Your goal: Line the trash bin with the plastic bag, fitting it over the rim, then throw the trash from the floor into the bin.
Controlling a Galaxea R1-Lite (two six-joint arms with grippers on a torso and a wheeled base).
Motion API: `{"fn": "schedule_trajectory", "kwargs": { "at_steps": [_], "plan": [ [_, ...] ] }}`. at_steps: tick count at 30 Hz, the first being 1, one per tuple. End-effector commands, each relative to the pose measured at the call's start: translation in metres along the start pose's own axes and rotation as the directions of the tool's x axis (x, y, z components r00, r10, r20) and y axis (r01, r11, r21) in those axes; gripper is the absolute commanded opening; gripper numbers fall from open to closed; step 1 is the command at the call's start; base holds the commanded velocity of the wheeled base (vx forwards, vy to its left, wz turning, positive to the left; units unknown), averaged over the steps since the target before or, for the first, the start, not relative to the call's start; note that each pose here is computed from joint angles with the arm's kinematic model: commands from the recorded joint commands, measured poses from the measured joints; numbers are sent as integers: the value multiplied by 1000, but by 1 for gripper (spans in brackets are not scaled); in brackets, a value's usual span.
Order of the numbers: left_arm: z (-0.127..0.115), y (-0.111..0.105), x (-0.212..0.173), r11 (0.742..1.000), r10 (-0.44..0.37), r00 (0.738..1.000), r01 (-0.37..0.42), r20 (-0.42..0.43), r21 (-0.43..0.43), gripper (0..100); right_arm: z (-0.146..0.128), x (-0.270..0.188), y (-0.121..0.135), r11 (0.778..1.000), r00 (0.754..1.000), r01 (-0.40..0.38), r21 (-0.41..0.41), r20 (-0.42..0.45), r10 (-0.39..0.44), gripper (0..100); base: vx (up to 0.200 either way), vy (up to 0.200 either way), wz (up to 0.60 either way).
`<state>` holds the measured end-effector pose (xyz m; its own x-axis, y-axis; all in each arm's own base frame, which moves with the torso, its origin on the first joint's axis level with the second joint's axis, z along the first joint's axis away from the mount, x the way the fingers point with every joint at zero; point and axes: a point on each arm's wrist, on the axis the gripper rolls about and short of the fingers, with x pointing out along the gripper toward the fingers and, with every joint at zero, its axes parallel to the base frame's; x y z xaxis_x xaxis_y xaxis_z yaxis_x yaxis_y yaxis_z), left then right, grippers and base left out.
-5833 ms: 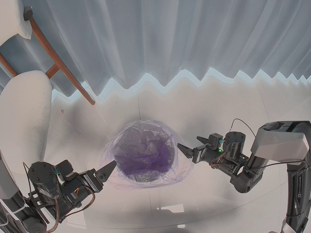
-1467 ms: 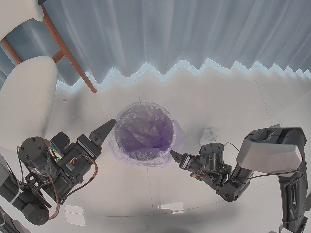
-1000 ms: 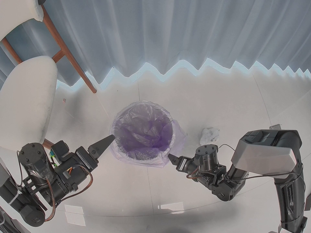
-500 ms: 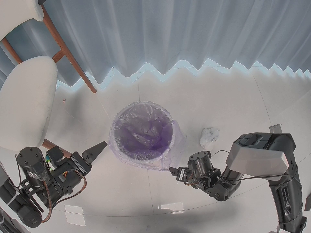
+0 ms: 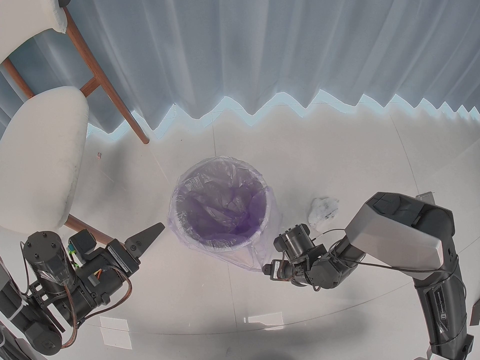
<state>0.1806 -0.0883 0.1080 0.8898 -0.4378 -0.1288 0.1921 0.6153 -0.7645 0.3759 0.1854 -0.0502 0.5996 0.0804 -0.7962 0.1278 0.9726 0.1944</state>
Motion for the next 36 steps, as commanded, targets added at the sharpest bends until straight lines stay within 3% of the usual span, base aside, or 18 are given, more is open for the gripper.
{"fn": "schedule_trajectory", "kwargs": {
  "at_steps": [1, 4, 11, 14, 19, 23, 26, 27, 29, 36],
  "plan": [
    [-4, 2, -10, 1000, 10, 1000, -10, -16, 1, 100, 8, 13, 12, 998, 999, 7, 60, 34, -9, 100, 0, 0, 0],
    [-4, 1, -13, 1000, 4, 1000, -4, -11, 0, 100, 9, 12, 15, 995, 997, 28, 95, 75, -35, 100, 0, 0, 0],
    [-9, -3, -14, 1000, -22, 998, 22, -55, 5, 100, 47, -40, 32, 968, 978, -119, 220, 195, 76, 100, 0, 0, 0],
    [-16, -4, -13, 998, -21, 995, 26, -96, 51, 100, 51, -64, 27, 958, 975, -134, 253, 207, 82, 100, 0, 0, 0],
    [-32, 12, 0, 984, 83, 979, -52, -187, 168, 100, 32, -91, 7, 960, 986, -98, 261, 153, 59, 100, 0, 0, 0],
    [-41, 22, 10, 975, 137, 965, -92, -225, 200, 100, 10, -99, -10, 963, 995, -50, 265, 100, 24, 100, 0, 0, 0],
    [-45, 28, 16, 971, 170, 954, -121, -245, 205, 100, 6, -109, -16, 949, 992, -70, 308, 117, 36, 100, 0, 0, 0],
    [-49, 35, 24, 967, 198, 946, -146, -256, 208, 100, 9, -124, -19, 929, 986, -115, 352, 157, 63, 100, 0, 0, 0],
    [-52, 44, 32, 960, 236, 936, -184, -261, 210, 100, 14, -143, -20, 909, 973, -171, 380, 209, 96, 100, 0, 0, 0],
    [-57, 70, 60, 944, 306, 919, -260, -248, 202, 100, 38, -215, -22, 831, 906, -365, 420, 364, 214, 100, 0, 0, 0]
  ]
}}
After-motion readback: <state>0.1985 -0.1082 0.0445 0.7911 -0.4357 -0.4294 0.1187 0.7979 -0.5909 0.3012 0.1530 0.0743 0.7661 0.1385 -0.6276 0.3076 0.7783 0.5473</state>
